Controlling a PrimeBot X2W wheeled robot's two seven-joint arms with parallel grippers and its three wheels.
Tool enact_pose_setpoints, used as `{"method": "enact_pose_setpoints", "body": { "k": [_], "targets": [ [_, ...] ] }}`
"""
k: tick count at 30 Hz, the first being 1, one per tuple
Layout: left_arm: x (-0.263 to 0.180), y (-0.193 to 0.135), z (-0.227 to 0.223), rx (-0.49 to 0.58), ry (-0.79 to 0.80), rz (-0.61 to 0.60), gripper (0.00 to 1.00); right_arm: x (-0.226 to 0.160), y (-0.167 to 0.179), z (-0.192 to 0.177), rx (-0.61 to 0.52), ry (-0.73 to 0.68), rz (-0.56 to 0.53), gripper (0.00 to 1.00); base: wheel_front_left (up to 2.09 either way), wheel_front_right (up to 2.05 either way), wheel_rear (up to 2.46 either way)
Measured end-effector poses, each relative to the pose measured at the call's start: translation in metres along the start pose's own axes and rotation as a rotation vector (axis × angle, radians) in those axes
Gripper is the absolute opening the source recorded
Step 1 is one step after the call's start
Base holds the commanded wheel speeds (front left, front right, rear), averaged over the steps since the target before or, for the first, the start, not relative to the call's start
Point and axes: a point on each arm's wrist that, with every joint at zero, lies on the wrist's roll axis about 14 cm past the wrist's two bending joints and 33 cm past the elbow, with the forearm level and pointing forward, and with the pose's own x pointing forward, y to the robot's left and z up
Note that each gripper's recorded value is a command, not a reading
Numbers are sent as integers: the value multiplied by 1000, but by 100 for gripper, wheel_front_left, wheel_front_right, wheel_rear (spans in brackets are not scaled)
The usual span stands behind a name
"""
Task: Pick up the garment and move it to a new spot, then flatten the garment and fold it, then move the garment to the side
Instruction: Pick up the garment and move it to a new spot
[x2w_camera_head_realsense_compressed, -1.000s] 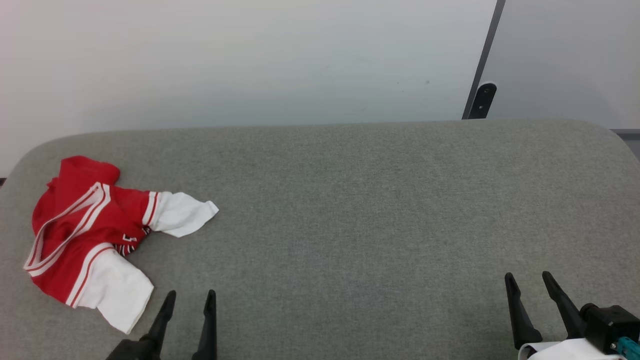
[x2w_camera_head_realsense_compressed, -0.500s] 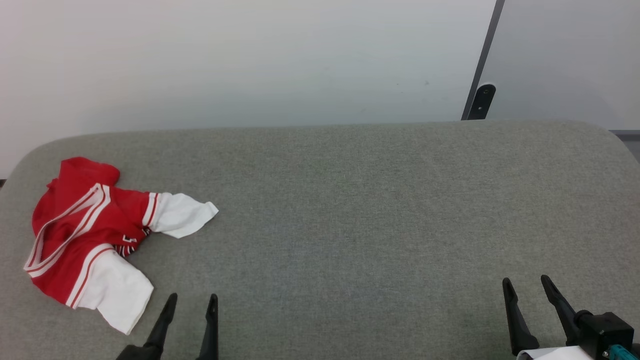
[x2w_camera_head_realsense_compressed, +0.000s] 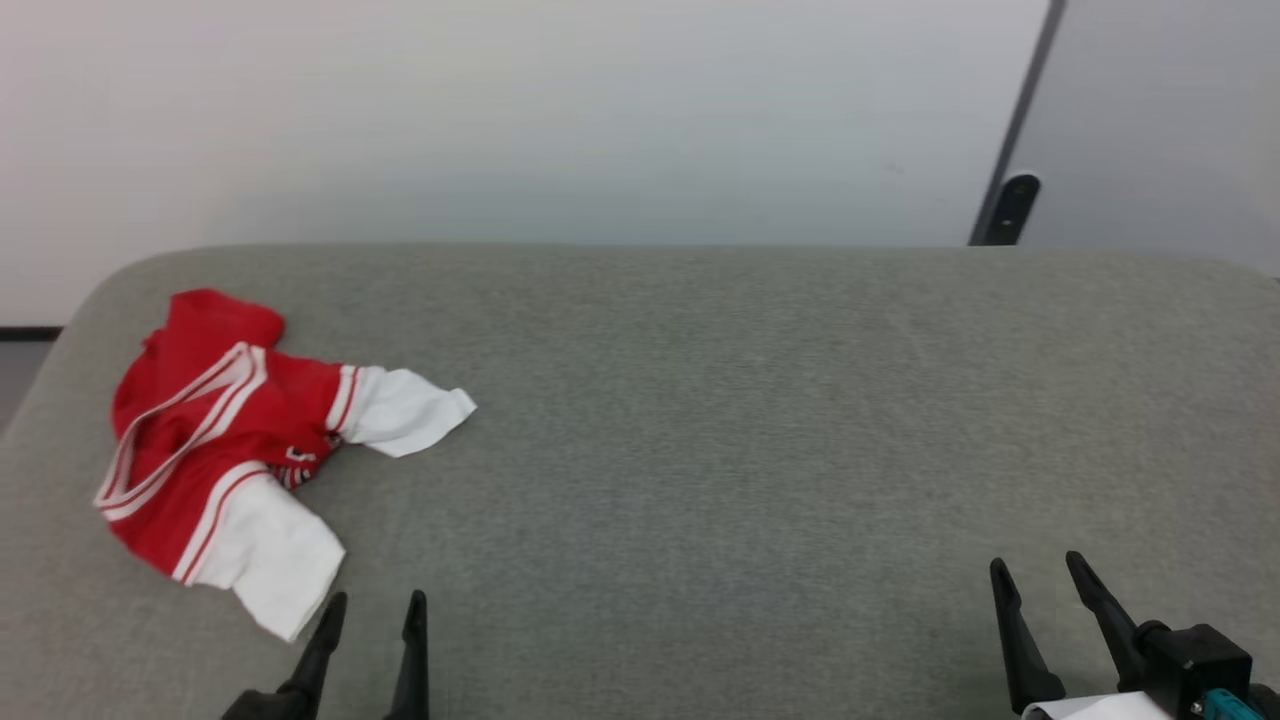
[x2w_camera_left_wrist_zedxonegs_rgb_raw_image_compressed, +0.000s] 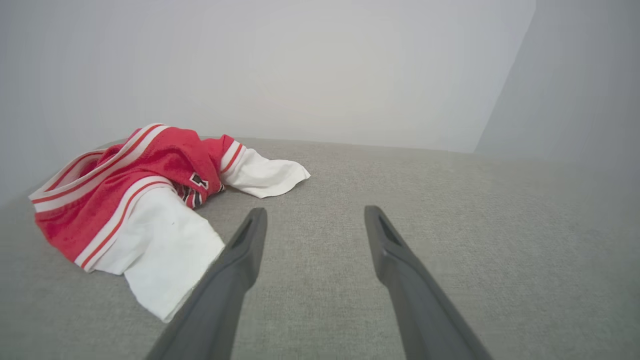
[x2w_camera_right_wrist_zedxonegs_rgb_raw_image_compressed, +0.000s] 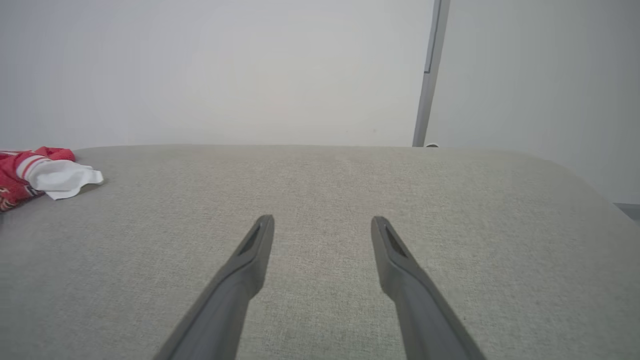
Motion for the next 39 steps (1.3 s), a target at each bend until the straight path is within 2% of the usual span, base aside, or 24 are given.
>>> {"method": "enact_pose_setpoints", "body": {
  "k": [13,22,27,32,39],
  "targets": [
    [-42,57,1,3,-3,223,100,39,70,1,-26,7,251,100,0,0,0],
    [-91,92,2,-3,-8,405,100,58,145,-1,-36,20,484,100,0,0,0],
    [-121,116,10,-28,-39,555,100,65,204,8,-54,5,665,100,0,0,0],
    [-146,128,10,-47,-38,672,100,68,240,5,-58,18,784,100,0,0,0],
    [-159,130,10,-49,-30,729,100,70,263,-3,-56,37,865,100,0,0,0]
  ]
}}
